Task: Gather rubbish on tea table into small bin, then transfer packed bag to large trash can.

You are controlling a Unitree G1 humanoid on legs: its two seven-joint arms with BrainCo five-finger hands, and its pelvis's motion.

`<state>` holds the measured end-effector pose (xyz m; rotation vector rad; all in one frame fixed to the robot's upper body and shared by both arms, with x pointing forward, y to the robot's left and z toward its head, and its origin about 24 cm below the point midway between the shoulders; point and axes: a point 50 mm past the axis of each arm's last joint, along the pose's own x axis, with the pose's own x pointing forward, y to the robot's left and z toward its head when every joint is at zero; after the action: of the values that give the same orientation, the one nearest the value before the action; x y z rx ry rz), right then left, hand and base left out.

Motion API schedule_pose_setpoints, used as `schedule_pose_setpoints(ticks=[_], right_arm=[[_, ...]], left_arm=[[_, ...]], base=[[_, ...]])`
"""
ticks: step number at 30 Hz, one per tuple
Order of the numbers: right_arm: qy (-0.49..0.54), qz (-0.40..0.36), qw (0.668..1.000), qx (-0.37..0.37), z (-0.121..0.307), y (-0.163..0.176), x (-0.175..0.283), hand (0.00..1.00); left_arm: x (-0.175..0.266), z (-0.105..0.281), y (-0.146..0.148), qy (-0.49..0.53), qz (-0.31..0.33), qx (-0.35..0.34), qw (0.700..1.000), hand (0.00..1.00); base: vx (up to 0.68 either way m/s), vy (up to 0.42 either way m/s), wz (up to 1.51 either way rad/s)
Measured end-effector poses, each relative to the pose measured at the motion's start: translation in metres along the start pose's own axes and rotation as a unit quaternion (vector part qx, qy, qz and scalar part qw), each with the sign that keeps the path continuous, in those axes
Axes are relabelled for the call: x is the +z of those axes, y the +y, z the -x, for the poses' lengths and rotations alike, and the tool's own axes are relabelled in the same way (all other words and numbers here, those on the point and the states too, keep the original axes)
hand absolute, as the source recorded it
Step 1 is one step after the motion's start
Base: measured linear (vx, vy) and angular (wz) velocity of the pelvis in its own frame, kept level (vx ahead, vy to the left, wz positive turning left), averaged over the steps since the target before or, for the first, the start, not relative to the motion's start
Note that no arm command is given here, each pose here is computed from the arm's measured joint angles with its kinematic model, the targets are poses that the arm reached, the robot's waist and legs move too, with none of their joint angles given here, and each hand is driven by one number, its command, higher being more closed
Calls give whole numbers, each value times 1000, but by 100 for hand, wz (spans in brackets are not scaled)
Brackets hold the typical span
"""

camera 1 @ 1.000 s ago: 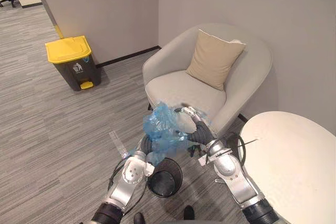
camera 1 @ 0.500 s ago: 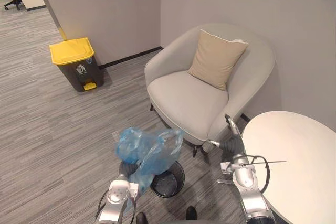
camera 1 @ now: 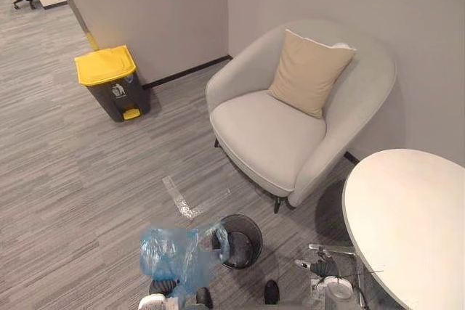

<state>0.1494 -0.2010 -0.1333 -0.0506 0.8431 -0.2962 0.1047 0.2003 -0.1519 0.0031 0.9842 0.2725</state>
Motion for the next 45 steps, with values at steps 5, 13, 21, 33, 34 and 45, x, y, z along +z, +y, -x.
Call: schedule_pose_setpoints(ticks=[5,13,21,33,34,45], right_arm=[[13,-16,1000,5,4,11,-6,0],[-45,-27,999,8,-2,17,27,0],[-35,-36,999,-15,0,14,21,0],[46,-30,998,-12,0,17,-11,0],[50,-30,998,-11,0,18,-12,0],[39,-29,999,6,-2,25,-3,0]], left_arm=[[22,-4,-11,-34,20,-10,999,100],[33,-2,-22,-60,57,-15,996,100],[45,-2,-48,-71,44,-53,995,100],[42,-9,-25,-54,-30,-40,997,100],[39,-9,-22,-50,-34,-36,998,100],[23,-7,0,-27,-35,-4,999,100]], base=[[-63,-16,26],[-89,-164,40],[-178,-69,80],[-59,185,70],[54,137,26],[199,102,31]])
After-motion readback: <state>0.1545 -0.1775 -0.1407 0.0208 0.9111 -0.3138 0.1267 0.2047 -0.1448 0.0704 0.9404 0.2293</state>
